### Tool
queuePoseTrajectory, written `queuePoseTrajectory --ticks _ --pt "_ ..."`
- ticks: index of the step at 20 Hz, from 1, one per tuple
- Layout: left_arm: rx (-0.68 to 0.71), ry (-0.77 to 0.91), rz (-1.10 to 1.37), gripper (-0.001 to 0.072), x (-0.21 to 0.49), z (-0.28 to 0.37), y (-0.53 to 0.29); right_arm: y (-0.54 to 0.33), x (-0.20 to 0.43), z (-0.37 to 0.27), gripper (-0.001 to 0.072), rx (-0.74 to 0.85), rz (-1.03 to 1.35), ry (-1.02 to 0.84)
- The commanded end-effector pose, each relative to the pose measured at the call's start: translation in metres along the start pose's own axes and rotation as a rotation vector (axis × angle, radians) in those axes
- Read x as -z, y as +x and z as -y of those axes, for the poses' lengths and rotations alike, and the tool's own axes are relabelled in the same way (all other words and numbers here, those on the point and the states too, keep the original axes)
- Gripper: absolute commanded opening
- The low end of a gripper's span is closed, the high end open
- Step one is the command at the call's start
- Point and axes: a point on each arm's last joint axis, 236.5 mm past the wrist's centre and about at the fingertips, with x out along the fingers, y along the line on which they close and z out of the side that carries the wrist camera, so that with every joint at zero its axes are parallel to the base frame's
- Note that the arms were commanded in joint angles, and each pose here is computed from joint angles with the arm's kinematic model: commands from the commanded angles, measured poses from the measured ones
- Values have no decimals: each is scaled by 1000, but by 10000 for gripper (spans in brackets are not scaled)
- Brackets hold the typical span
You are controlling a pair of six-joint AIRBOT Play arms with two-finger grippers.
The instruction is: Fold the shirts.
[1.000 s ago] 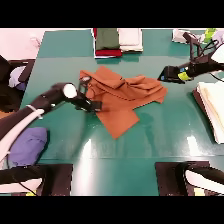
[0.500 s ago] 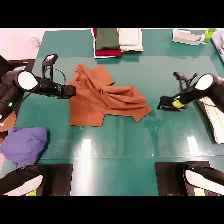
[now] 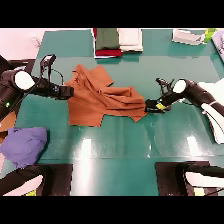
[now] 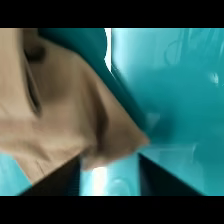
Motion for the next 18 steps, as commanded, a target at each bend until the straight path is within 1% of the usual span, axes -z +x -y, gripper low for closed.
queuePoseTrajectory --ticks 1,2,3,6,8,10,12,15,18 --pt "-4 2 -8 22 2 -1 0 14 -10 -7 212 4 -15 -9" --pt "-4 8 -9 22 2 -1 0 15 -10 -7 69 5 -17 -8" --pt "-4 28 -11 22 3 -1 0 15 -11 -6 17 6 -12 -9" --pt "0 58 16 22 -5 2 -11 -13 -24 -12 16 -10 79 -20" --pt "2 94 125 22 -32 12 -45 -65 -47 -23 16 -41 217 -40" --pt "10 145 324 22 -74 31 -118 -151 -74 -42 16 -88 434 -74" --pt "39 205 551 22 -104 56 -209 -257 -84 -66 15 -128 681 -150" --pt "88 275 856 22 -112 89 -345 -398 -52 -101 16 -175 986 -262" --pt "130 311 1077 22 -94 108 -445 -496 3 -125 15 -221 1217 -342"
